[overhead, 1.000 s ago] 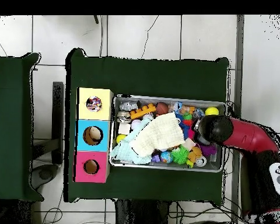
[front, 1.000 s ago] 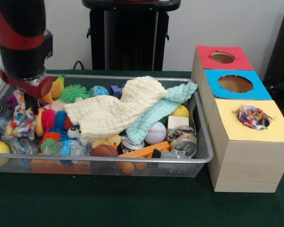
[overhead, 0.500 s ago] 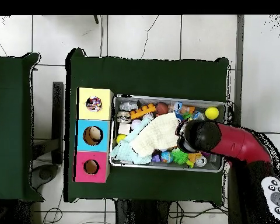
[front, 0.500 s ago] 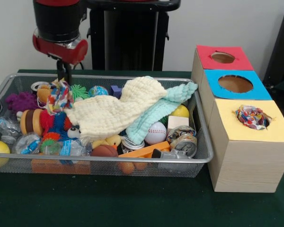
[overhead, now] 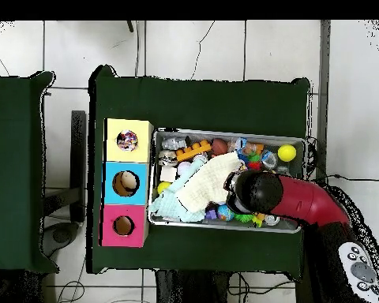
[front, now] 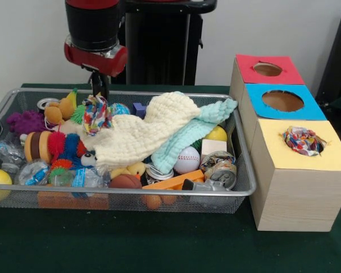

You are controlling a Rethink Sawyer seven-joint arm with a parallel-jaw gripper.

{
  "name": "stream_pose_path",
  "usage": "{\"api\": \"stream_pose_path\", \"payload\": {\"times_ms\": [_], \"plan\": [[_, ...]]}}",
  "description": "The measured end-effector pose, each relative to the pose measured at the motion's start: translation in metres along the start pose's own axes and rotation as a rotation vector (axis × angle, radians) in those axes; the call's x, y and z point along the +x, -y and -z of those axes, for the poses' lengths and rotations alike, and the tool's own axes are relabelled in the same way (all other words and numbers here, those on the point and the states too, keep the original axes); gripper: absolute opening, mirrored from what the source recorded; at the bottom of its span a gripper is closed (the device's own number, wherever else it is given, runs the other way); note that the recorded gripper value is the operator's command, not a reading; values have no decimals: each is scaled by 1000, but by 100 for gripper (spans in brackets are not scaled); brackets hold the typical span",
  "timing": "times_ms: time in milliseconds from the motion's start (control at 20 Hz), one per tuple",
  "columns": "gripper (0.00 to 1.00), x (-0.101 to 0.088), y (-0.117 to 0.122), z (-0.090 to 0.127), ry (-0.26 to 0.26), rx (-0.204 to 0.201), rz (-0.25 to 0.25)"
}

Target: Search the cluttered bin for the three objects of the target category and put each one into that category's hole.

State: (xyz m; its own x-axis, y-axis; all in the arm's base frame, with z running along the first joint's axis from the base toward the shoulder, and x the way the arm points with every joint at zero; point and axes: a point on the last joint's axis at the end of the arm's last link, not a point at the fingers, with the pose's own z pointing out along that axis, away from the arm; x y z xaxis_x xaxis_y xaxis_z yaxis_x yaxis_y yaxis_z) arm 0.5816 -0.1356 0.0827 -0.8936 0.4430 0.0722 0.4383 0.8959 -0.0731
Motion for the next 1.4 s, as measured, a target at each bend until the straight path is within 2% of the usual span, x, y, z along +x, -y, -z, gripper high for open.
{"api": "stream_pose_path", "payload": {"times_ms": [300, 450, 500, 750, 850, 1100, 1250, 1400], "plan": [[0, 15, -21, 1, -23, -30, -8], [0, 22, -39, 9, -32, -48, -13], [0, 27, -52, 15, -31, -53, -7], [0, 37, -82, 30, -13, -47, 28], [0, 46, -106, 42, -9, -36, 61], [0, 57, -130, 57, -34, -19, 89], [0, 64, -152, 70, -75, -8, 101], [0, 63, -160, 76, -88, -7, 100]]}}
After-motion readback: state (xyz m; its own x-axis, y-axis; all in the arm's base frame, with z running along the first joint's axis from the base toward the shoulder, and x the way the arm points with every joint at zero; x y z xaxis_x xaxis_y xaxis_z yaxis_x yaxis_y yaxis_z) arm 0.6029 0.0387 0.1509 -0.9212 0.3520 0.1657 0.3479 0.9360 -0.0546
